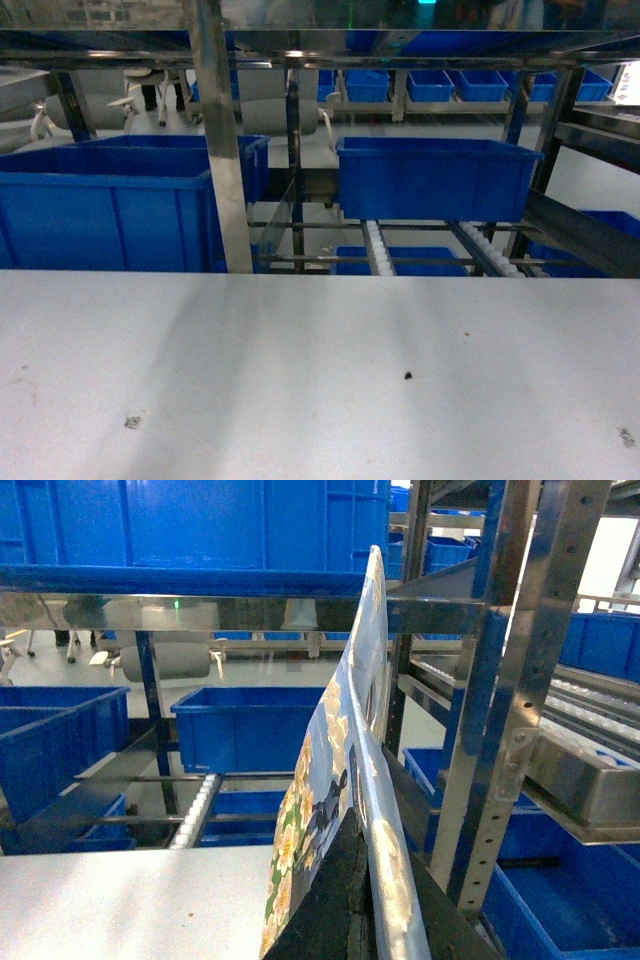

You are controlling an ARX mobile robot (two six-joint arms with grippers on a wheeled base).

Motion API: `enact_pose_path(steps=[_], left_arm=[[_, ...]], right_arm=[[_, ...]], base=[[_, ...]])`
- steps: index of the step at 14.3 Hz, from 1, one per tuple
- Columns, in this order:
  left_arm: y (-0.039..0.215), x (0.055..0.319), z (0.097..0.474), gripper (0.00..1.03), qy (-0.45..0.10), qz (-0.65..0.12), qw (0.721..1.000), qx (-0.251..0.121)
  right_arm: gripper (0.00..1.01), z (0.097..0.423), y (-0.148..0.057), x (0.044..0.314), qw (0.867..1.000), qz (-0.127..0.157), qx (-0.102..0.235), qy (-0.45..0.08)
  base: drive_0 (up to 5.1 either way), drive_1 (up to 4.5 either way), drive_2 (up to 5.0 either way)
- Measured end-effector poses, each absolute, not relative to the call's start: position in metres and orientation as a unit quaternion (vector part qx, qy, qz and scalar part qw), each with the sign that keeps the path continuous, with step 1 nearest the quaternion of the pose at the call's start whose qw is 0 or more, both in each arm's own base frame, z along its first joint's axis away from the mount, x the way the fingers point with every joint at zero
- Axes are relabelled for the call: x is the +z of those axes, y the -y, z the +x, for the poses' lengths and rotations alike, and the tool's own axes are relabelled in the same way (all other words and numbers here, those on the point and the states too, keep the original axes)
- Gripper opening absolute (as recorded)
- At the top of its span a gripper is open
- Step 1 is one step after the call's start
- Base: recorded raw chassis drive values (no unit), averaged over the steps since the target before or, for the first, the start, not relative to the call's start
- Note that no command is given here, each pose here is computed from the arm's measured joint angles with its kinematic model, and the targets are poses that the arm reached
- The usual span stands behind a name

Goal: Move flower gift bag to table near conveyor

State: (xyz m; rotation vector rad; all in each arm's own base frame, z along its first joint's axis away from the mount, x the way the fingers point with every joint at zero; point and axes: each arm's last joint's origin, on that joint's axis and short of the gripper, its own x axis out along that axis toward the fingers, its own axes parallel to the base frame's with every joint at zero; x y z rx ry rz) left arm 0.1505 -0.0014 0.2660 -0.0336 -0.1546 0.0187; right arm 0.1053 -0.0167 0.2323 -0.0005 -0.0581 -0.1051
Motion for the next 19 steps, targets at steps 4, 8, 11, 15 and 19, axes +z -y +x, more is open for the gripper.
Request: enact_pose_path(steps=[4, 8, 11, 15, 19], left_arm=[[0.0014, 0.266, 0.1507, 0.02, 0.077, -0.017, 0.997, 0.009], [0.0014, 0.2658, 0.1509, 0.02, 0.076, -0.017, 0.997, 0.01], [0.0005, 0.2662, 0.1505, 0.02, 0.078, -0.017, 0.997, 0.014], [0.0015, 0.2648, 0.1517, 0.02, 0.072, -0.017, 0.997, 0.008], [0.001, 0.2666, 0.15, 0.02, 0.08, -0.017, 0.997, 0.012]], right_arm=[[0.02, 0.1053, 0.0167, 0.2326, 0.998, 0.0, -0.052, 0.03], [0.02, 0.1056, 0.0166, 0.2322, 0.998, -0.001, -0.05, 0.029], [0.02, 0.1055, 0.0167, 0.2314, 0.998, 0.0, -0.051, 0.026], [0.02, 0.1062, 0.0168, 0.2311, 0.998, 0.0, -0.051, 0.024], [0.02, 0.1052, 0.0166, 0.2323, 0.998, -0.001, -0.051, 0.031]], base=[[-5.0, 2.45, 2.4], [-5.0, 2.45, 2.4], [-5.0, 2.45, 2.4], [-5.0, 2.45, 2.4], [-5.0, 2.45, 2.4]])
